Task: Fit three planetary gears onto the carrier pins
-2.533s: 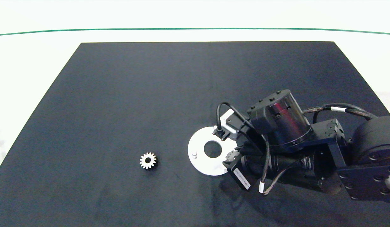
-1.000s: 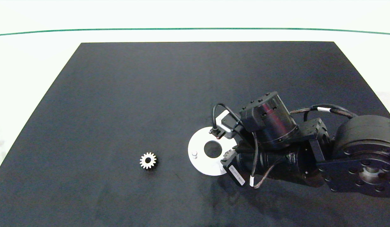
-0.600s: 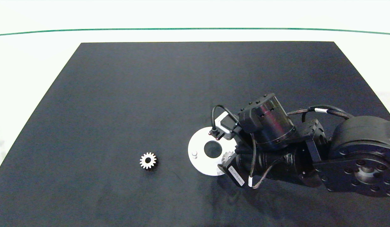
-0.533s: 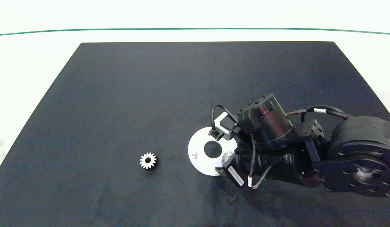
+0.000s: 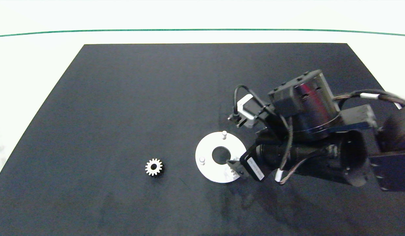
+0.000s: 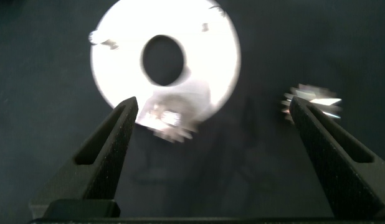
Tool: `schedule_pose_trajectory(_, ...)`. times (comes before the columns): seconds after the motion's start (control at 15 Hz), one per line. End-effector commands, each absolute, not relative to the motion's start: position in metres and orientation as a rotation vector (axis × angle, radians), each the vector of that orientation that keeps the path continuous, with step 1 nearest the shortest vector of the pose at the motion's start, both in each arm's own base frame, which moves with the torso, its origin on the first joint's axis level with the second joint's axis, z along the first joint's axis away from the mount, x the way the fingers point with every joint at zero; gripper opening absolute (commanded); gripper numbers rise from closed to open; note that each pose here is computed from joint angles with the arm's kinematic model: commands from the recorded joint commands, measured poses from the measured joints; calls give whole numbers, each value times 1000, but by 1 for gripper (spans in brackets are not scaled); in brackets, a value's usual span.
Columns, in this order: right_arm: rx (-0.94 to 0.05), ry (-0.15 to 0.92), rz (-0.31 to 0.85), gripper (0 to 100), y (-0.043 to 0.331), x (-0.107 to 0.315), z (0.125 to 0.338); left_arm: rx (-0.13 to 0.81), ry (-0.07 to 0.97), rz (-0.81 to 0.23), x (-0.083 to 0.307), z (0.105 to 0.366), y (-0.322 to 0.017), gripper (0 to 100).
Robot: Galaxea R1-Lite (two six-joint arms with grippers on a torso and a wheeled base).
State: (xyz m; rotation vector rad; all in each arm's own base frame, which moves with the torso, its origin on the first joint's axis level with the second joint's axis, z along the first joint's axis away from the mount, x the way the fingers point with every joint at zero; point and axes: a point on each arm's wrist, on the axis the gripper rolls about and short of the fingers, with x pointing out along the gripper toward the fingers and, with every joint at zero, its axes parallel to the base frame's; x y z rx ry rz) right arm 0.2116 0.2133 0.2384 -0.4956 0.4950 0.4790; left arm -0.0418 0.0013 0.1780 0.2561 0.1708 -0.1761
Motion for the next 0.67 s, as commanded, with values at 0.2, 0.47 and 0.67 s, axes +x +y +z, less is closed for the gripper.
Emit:
schedule_pose_trajectory(0.2, -381, 455, 250, 100, 123, 208, 270, 257, 173, -176, -42, 177, 1, 100)
schedule_pose_trajectory(0.47, -363, 547, 247, 100, 103, 215, 248, 257, 174, -176, -42, 177, 1, 100)
schedule_pose_trajectory(0.67, -371, 584, 266, 100, 108, 222, 236, 257, 174, -176, -42, 177, 1, 100)
